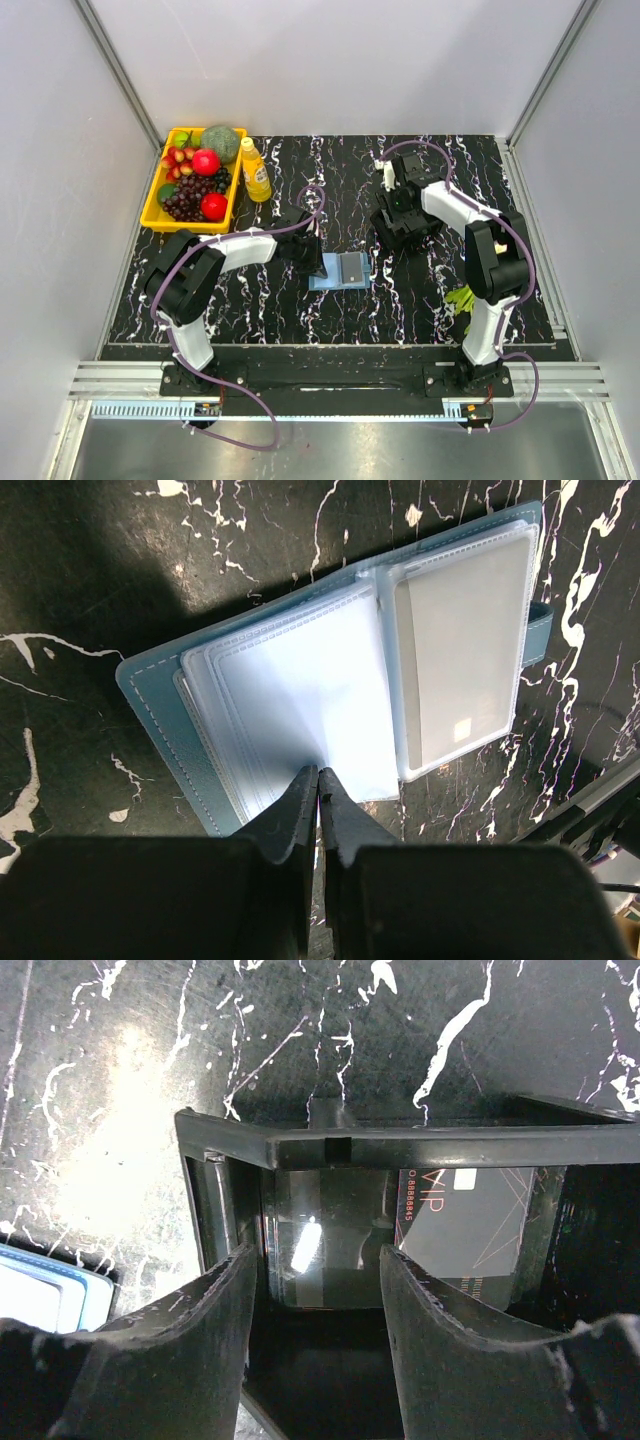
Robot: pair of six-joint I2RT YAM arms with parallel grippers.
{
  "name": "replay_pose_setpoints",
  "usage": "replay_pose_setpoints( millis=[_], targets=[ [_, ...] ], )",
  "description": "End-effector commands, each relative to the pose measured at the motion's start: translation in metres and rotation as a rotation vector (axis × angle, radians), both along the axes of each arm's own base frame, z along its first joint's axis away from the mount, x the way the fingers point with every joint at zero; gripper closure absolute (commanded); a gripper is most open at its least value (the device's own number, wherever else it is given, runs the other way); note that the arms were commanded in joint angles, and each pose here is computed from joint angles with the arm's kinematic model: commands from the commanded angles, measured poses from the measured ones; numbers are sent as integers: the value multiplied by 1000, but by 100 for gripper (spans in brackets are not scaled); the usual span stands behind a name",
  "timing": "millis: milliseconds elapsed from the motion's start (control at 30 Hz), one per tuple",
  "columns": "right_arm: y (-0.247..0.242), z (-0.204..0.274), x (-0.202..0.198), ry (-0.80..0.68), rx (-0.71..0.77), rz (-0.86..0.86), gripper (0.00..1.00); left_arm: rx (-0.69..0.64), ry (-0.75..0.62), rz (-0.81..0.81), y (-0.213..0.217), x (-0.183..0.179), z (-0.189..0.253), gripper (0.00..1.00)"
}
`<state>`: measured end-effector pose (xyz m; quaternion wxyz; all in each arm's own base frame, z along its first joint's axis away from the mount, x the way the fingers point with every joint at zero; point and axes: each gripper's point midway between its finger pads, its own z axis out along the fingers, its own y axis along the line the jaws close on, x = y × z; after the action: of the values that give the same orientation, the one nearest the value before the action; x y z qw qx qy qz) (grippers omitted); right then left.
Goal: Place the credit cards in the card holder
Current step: Pick up the credit card from the storage box.
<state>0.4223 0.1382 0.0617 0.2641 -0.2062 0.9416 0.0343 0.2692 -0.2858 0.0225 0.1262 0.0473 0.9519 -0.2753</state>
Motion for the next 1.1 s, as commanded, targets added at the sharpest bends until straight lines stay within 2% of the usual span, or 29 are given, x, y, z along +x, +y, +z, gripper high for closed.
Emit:
replay_pose_setpoints(
  millis=[0,100,333,400,433,533,600,633,767,1067],
  targets=[
    [-7,-7,6,22,-37,-30,41,12,-3,-13,0,4,-4,92],
    [-16,-16,8,32,-86,-59,41,13,-2,-13,0,3,-4,92],
    [-13,-40,8,90,-96,-48,39,14,5,-17,-1,3,-5,92],
    [-14,-45,4,110,-102,-43,50,16,-1,-17,-1,5,-4,92],
    [-14,-45,3,110,-103,-45,58,19,0,-16,0,4,-5,92],
    [-16,-32,10,59,-97,-69,75,24,4,-15,1,4,-7,92],
    [-17,-26,13,38,-99,-73,82,26,6,-17,0,4,-8,92],
    [-17,-23,14,32,-100,-73,91,24,7,-20,0,3,-8,92],
    [-17,-8,18,-2,-85,-80,96,24,5,-19,0,4,-7,92],
    [-24,47,30,-135,-33,-125,100,25,3,-21,-1,5,-7,92]
  ],
)
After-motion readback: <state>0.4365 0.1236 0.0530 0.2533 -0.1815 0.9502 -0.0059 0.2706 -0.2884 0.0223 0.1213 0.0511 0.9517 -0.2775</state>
